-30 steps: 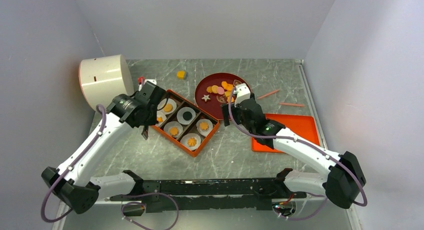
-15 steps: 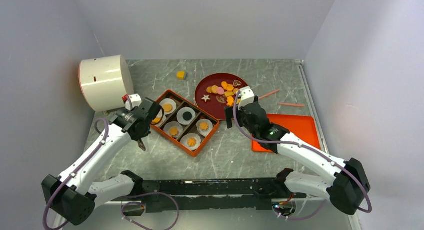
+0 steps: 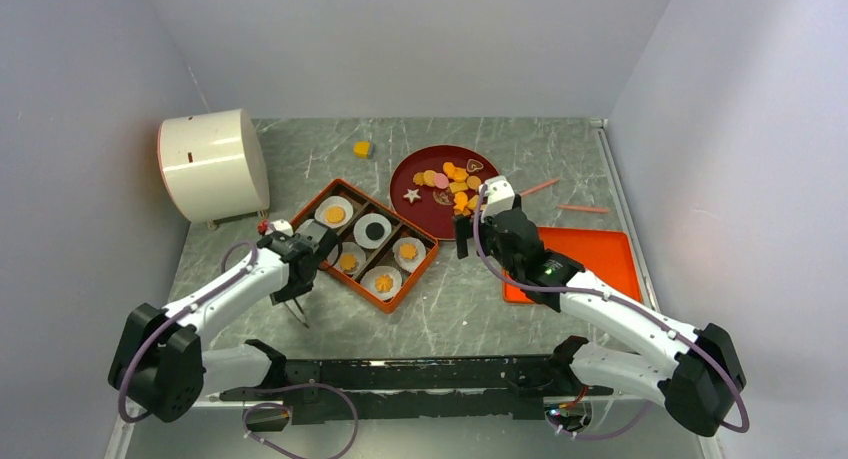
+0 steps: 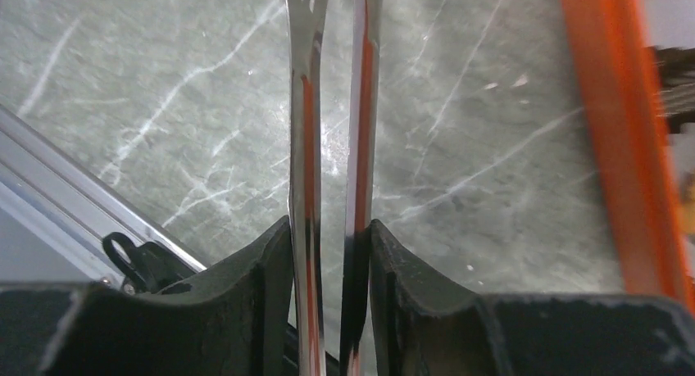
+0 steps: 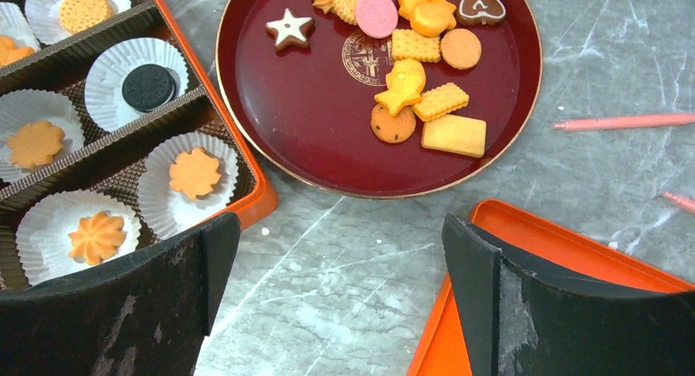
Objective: Pack the cookies
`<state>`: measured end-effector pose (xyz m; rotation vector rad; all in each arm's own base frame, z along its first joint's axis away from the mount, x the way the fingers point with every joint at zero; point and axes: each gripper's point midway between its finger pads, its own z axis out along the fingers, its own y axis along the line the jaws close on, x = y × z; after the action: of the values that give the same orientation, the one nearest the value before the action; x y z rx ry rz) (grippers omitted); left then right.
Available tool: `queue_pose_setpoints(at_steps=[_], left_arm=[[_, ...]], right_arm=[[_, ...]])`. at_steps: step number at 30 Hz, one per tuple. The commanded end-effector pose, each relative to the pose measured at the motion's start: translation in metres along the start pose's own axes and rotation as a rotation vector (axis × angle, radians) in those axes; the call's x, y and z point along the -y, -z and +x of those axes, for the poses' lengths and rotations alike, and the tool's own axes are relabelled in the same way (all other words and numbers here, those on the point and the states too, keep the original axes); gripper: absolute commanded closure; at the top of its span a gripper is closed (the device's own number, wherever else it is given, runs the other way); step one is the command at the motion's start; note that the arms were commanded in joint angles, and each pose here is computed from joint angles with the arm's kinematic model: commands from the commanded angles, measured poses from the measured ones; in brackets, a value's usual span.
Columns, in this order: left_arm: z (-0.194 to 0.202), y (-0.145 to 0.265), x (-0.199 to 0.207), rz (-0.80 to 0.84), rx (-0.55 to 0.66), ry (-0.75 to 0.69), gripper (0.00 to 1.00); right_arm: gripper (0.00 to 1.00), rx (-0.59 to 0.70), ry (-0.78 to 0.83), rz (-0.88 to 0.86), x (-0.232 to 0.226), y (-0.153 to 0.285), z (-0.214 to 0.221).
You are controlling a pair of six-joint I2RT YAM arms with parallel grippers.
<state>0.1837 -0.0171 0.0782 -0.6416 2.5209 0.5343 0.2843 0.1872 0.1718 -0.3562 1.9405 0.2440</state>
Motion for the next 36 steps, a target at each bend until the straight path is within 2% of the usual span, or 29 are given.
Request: queue_pose_setpoints(at_steps=[1, 5, 10, 14, 17, 21, 25, 33, 36], left_arm=[[0.016, -0.022, 0.013, 0.009, -0.014, 0.108, 0.57], [0.023, -0.034, 0.021, 0.025, -0.011, 0.141, 0.38], [0.020, -0.037, 0.026, 0.023, -0.004, 0.144, 0.27], [0.010, -0.029, 0.027, 0.016, 0.008, 0.152, 0.11], [-0.002, -0.021, 0.025, 0.020, 0.034, 0.172, 0.04], [-0.009, -0.009, 0.018, 0.036, 0.057, 0.199, 0.04], [-0.031, 0.013, 0.018, 0.124, 0.117, 0.193, 0.04], [-0.106, 0.079, 0.028, 0.399, 0.407, 0.124, 0.04], [-0.124, 0.098, 0.033, 0.490, 0.515, 0.096, 0.04]], right_arm=[[0.00, 0.064, -0.039, 0.012, 0.002, 0.002, -0.016], [0.00, 0.054, -0.036, 0.018, 0.003, 0.002, -0.014], [0.00, 0.038, -0.033, 0.027, 0.004, 0.002, -0.013], [0.00, 0.006, -0.035, 0.037, 0.005, 0.001, -0.010], [0.00, -0.036, -0.030, 0.070, 0.009, 0.000, -0.004], [0.00, -0.074, -0.049, 0.154, 0.021, -0.003, 0.001], [0.00, -0.140, -0.098, 0.230, 0.037, -0.008, 0.013], [0.01, -0.388, -0.152, 0.336, 0.066, -0.018, 0.056], [0.05, -0.475, -0.181, 0.350, 0.072, -0.020, 0.076]])
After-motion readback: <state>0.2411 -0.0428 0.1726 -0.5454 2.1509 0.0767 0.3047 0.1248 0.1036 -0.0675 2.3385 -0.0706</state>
